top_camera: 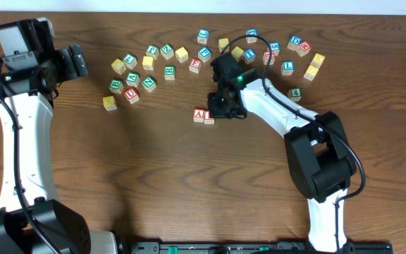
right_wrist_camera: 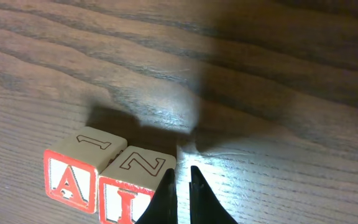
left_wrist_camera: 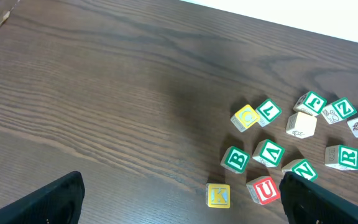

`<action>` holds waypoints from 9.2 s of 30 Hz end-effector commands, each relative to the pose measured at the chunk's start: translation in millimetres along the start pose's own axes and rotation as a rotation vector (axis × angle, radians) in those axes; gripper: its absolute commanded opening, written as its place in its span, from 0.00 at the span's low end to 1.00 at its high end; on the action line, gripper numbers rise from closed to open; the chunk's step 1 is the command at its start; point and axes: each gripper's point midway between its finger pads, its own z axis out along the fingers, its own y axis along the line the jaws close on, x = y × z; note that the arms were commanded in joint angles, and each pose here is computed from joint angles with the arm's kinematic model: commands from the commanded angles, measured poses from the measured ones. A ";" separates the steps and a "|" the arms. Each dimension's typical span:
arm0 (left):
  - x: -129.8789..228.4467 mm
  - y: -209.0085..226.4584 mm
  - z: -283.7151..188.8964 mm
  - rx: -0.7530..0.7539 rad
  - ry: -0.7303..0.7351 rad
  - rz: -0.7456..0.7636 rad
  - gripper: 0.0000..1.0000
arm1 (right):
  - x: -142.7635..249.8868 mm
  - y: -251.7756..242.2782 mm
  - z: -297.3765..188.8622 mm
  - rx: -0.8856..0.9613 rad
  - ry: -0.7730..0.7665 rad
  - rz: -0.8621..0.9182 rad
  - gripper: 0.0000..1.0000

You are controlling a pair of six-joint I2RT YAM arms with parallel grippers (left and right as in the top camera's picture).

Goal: Spell out AI2

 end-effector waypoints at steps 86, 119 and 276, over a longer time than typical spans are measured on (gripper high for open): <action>-9.6 -0.8 -7.1 0.000 -0.026 0.008 0.99 | 33.5 27.8 -7.0 0.003 0.126 -0.164 0.01; -9.6 -0.8 -7.1 0.000 -0.026 0.008 0.99 | 14.6 39.7 -5.6 -0.010 0.035 -0.231 0.01; -9.6 -0.8 -7.1 0.000 -0.026 0.008 0.99 | -52.4 23.6 -21.8 0.111 -0.057 -0.300 0.19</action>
